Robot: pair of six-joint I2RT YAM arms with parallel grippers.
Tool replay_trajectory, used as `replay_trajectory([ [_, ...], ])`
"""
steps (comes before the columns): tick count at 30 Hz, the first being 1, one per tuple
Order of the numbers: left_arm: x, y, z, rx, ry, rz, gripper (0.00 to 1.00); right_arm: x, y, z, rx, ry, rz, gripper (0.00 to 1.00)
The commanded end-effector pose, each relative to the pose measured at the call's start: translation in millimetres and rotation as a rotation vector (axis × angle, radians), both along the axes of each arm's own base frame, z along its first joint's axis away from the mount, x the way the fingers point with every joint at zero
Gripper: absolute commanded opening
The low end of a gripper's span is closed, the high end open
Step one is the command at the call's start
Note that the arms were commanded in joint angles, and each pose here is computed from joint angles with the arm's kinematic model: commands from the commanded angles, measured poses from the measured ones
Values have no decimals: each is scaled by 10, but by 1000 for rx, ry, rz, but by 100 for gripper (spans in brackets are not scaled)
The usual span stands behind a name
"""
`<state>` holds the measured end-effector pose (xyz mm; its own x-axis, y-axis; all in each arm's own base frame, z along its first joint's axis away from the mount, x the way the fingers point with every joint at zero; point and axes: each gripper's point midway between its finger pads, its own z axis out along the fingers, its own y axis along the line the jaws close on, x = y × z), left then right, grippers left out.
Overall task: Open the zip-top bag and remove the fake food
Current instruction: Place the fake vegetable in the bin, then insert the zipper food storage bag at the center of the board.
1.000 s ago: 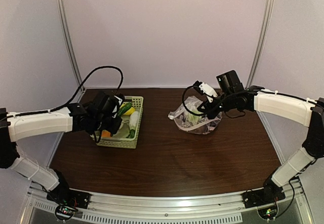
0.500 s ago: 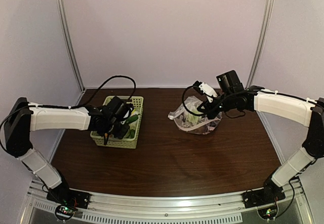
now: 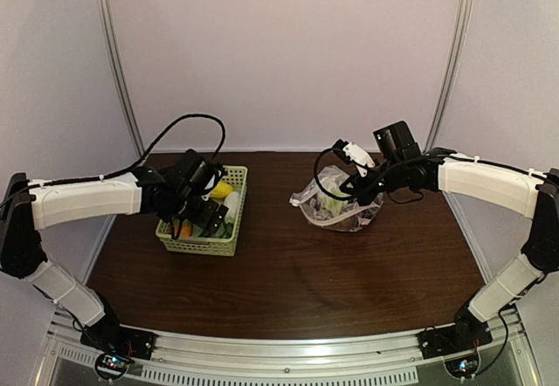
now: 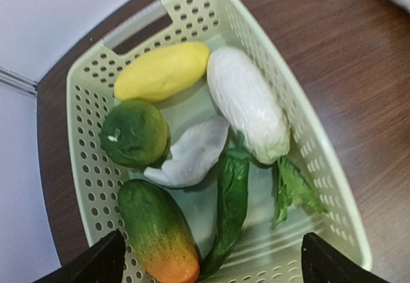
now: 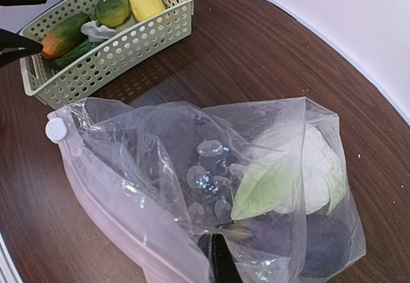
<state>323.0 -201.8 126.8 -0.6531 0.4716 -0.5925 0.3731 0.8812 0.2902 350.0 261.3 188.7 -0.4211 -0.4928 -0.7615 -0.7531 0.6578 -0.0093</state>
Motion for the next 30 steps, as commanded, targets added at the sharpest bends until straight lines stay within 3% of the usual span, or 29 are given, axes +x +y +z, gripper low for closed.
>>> replay_trajectory([
  [1,27,-154,461,-92,0,-23,97,2,-11,-34,-2,11,0,0],
  [5,14,-278,560,-136,4,-29,97,-1,9,-30,4,21,5,0],
  [11,33,-626,1312,-415,-246,-165,98,38,-58,21,-17,-11,-23,0],
  [14,84,-751,1596,-462,-296,-204,97,57,-70,18,-19,-7,-30,0],
  [16,147,-786,1729,-487,-334,-189,97,66,-68,20,-20,-3,-30,0],
  [18,309,-632,1717,-483,-388,-44,97,73,-64,38,-20,-6,-30,0],
  [20,427,-672,1562,-510,-344,12,97,77,-67,49,-22,-10,-29,0],
  [22,507,-1067,1448,-544,-250,-146,97,80,-74,51,-25,-12,-30,0],
  [27,446,-1611,1750,-765,-279,-353,80,93,-96,151,-13,-16,-41,0],
  [30,385,-1724,1985,-766,-333,-384,70,62,-48,273,21,-2,-24,0],
])
